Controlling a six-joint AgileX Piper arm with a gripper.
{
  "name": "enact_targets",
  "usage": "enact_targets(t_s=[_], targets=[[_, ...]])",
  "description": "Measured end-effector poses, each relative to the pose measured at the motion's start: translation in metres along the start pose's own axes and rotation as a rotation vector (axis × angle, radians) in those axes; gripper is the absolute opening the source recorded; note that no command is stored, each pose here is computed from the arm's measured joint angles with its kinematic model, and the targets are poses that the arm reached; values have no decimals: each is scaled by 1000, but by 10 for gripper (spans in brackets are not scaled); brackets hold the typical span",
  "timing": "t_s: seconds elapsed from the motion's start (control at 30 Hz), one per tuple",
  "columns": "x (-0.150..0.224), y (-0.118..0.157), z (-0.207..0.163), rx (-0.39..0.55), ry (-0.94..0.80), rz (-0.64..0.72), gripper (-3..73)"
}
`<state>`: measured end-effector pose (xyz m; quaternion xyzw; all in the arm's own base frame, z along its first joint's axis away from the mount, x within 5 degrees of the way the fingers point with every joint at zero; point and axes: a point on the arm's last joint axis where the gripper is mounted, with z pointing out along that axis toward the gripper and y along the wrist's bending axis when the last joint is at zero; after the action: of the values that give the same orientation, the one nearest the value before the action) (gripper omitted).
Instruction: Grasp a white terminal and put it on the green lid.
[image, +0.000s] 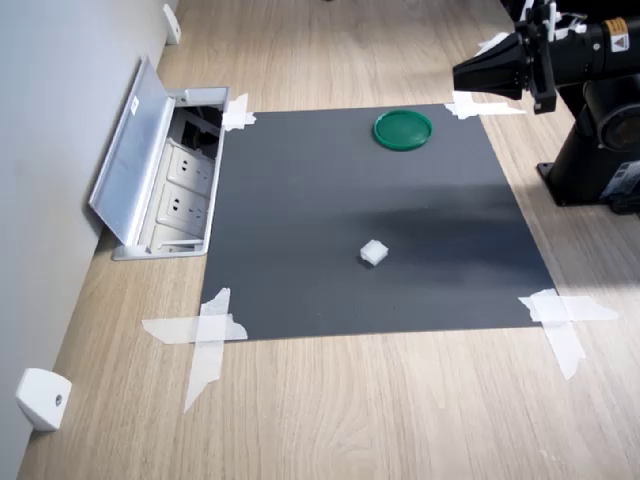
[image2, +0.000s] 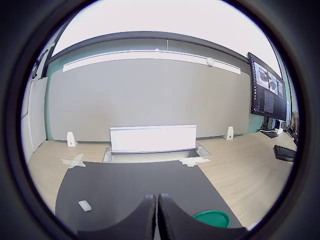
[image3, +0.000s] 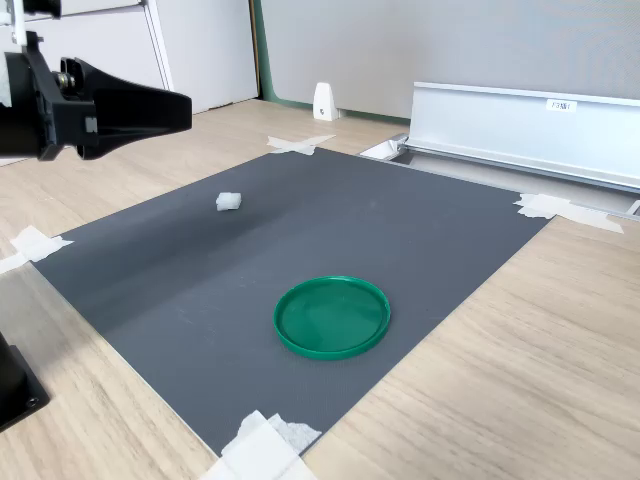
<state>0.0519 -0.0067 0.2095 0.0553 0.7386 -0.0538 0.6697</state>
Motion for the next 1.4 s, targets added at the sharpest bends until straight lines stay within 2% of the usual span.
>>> enact_targets(t_s=[0.53,0.77,0.9,1.1,1.4], targets=[[-1,-2,0,24,0,89,-8],[-25,-2,-6,22,-40,88,-8],[-44,-3,2,24,56,50,-8],[-71,-4,29,9,297,-68,-8],[-97,-8,81,-6,653,-106,-8]])
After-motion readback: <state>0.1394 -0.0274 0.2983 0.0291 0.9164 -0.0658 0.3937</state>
